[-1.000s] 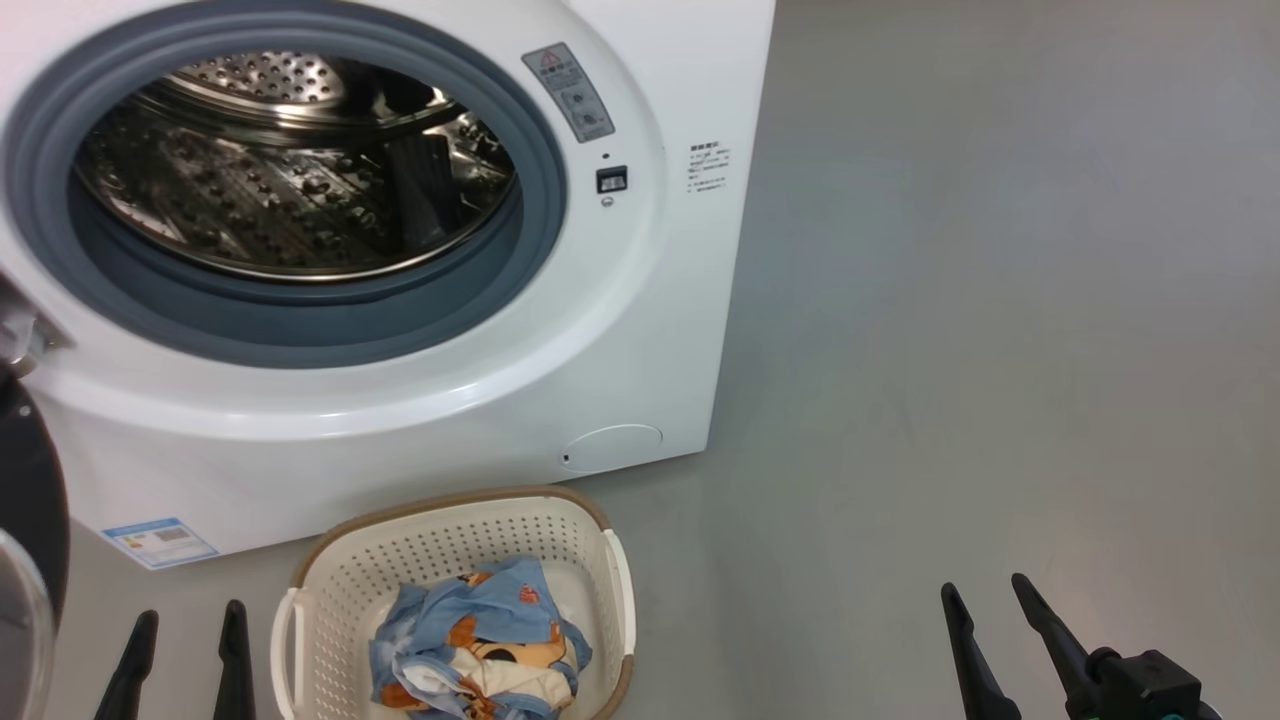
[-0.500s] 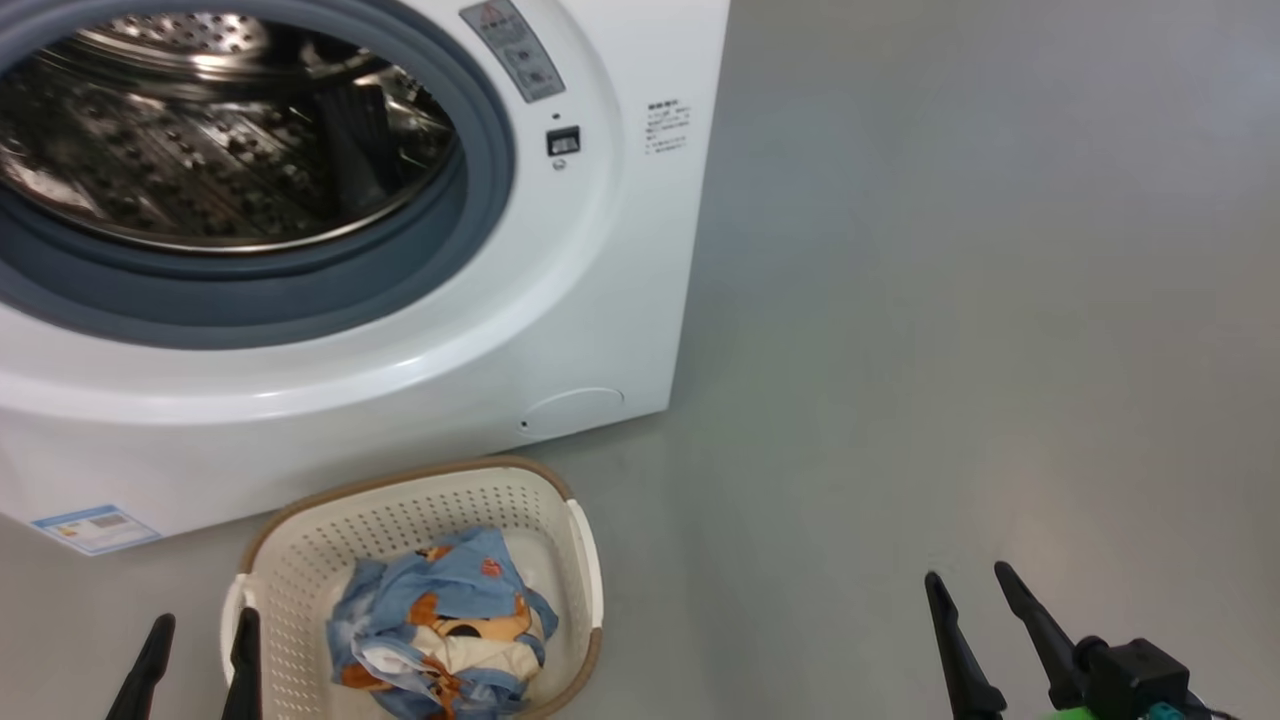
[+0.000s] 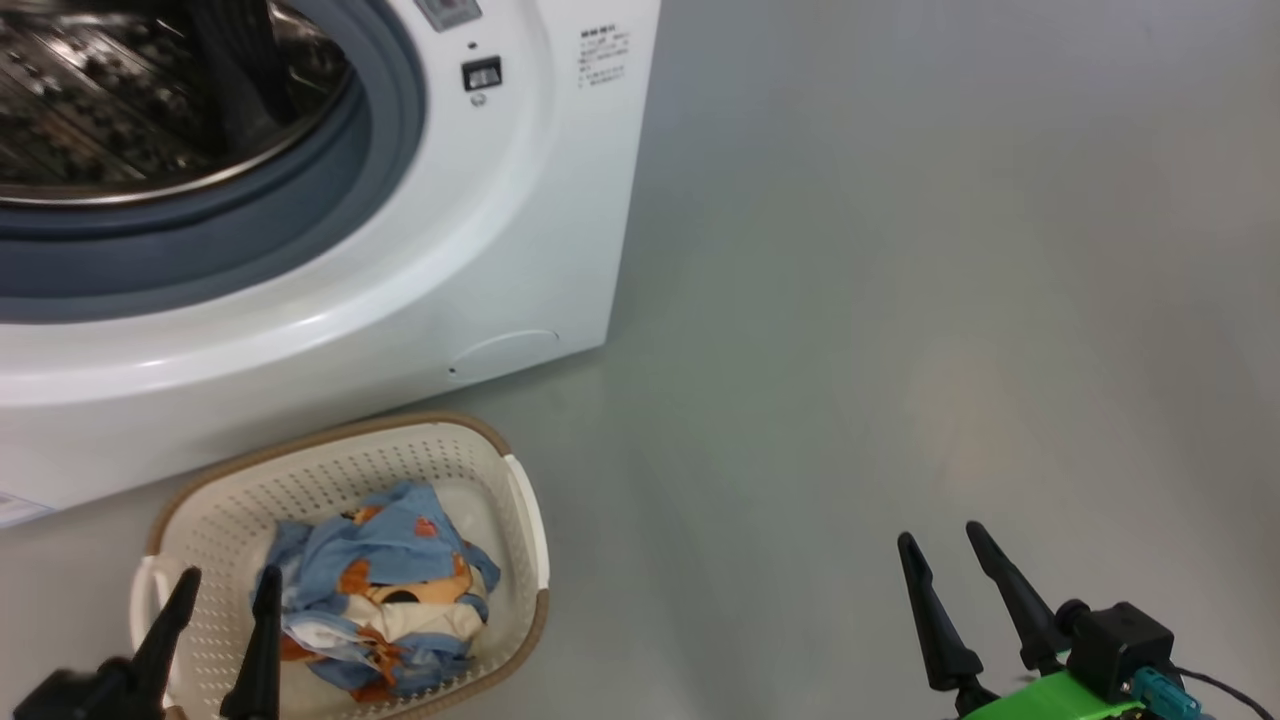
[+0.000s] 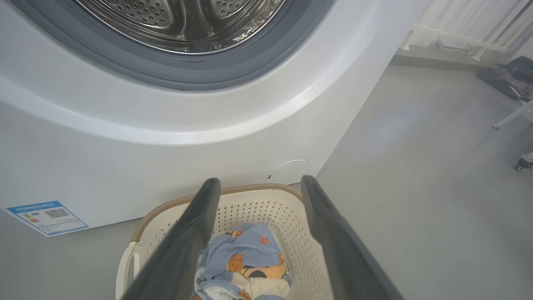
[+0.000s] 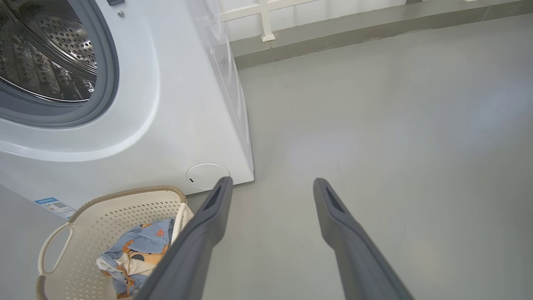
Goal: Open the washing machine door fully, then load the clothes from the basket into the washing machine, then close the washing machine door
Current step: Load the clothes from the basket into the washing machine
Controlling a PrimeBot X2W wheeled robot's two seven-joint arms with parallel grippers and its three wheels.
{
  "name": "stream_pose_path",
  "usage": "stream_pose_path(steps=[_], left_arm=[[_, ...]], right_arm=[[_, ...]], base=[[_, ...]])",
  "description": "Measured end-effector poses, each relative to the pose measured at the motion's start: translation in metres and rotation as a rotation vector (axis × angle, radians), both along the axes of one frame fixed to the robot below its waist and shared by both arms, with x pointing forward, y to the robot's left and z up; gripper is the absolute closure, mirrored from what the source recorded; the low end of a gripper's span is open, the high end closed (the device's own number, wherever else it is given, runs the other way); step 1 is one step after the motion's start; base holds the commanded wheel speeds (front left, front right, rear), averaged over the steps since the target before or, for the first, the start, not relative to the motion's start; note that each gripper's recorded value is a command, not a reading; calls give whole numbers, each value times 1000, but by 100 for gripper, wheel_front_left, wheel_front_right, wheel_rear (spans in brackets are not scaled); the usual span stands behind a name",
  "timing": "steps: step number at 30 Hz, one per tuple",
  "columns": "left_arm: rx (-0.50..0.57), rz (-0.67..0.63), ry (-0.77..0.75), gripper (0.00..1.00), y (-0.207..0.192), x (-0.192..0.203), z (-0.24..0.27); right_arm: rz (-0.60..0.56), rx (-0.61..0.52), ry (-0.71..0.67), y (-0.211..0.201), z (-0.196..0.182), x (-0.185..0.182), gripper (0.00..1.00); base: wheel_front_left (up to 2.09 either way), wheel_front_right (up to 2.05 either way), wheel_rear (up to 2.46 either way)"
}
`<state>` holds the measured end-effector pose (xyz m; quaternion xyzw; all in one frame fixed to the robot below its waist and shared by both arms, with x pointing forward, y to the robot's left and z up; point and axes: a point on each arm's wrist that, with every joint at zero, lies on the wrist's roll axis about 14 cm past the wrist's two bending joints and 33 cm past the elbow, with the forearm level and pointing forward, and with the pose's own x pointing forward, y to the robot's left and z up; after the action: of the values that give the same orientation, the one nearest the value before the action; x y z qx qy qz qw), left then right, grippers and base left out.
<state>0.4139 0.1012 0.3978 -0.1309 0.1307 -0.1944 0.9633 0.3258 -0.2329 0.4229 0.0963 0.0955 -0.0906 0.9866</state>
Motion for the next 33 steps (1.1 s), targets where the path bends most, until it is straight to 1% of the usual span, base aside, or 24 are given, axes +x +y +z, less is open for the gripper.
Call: stream_pose_path(steps=[4,13,19,26,33], left_arm=[[13,-17,48,0,-7,7,-16],[119,-50,286,0,-15,11,-86],[189,-51,451,0,-11,8,-133],[305,-73,575,0,-9,10,-170],[386,-79,658,0,-4,14,-197]], right_arm=[[-3,3,7,-1,-3,4,0],[7,26,31,3,-13,19,0],[16,28,47,5,-20,30,0],[26,36,72,9,-29,33,0],[29,62,76,13,-33,37,0]], base=[[0,0,0],[0,0,0],[0,0,0],[0,0,0],[0,0,0]])
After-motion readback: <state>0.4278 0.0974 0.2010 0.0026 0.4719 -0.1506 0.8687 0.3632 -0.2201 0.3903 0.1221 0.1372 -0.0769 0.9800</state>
